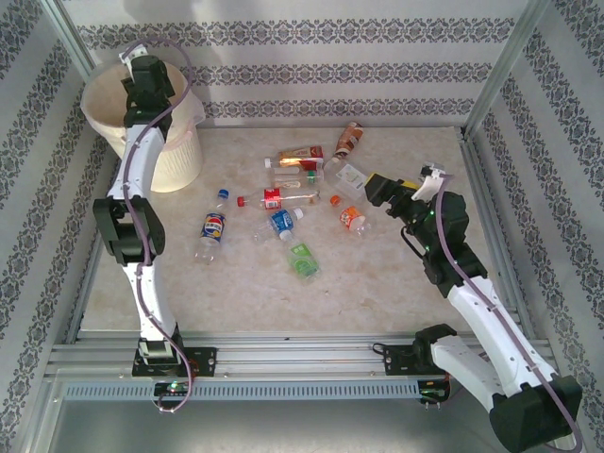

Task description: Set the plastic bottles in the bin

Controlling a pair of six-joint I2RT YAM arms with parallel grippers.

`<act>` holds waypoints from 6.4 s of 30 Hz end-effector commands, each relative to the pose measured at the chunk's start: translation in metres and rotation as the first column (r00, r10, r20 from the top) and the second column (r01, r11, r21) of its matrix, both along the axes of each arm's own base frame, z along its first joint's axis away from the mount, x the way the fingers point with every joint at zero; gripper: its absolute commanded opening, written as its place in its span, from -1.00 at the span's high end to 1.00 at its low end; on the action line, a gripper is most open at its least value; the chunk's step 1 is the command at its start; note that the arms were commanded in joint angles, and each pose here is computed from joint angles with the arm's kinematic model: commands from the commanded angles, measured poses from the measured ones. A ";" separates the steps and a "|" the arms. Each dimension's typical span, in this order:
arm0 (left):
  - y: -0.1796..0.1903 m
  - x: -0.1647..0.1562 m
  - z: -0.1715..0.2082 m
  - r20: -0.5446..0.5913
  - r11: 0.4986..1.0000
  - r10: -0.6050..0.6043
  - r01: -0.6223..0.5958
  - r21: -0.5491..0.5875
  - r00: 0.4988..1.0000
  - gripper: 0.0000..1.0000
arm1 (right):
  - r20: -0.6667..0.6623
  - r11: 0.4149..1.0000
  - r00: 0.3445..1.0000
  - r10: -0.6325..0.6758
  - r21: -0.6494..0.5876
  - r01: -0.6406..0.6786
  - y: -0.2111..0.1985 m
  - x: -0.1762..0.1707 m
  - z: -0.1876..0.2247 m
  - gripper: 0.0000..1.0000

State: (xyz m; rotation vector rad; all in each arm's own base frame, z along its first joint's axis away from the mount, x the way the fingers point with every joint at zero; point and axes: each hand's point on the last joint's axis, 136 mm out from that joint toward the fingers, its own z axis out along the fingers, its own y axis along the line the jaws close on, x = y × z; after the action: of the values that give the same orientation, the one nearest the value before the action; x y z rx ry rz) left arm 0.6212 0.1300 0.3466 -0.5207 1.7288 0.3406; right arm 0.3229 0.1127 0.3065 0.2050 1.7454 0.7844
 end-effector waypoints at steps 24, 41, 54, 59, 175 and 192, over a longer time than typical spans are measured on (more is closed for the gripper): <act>-0.040 -0.036 0.038 -0.057 0.959 -0.193 0.176 -0.222 0.980 -0.99 | -0.173 0.987 0.985 -0.011 -0.161 -0.017 -0.011 0.057 -0.054 -0.96; -0.145 -0.103 0.104 0.312 0.621 -0.545 0.625 -0.473 0.778 -0.99 | -0.493 0.783 0.856 0.158 -0.465 -0.413 -0.012 0.137 -0.154 -0.96; -0.202 -0.172 0.054 0.272 0.489 -0.594 0.608 -0.625 0.757 -0.99 | -0.670 0.561 0.720 0.180 -0.532 -0.634 -0.021 0.171 -0.207 -0.95; -0.204 -0.185 0.018 0.239 0.474 -0.559 0.542 -0.694 0.794 -0.99 | -0.682 0.494 0.710 0.176 -0.563 -0.663 -0.012 0.180 -0.222 -0.95; -0.377 -0.150 -0.053 0.146 0.271 -0.859 0.678 -0.684 0.491 0.02 | -0.042 0.775 0.839 0.542 -0.361 -0.519 0.121 0.073 0.008 -0.96; -0.284 -0.157 0.039 0.131 0.600 -0.726 0.715 -0.357 0.675 0.04 | -0.016 0.994 0.999 0.035 -0.099 -0.036 0.034 0.086 0.008 -0.96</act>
State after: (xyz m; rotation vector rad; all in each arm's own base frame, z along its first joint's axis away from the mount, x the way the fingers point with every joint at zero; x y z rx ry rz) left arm 0.4629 -0.1803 0.3564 -0.0415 1.9645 -0.7860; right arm 0.4001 0.1622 0.3139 -0.0525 1.8335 0.7190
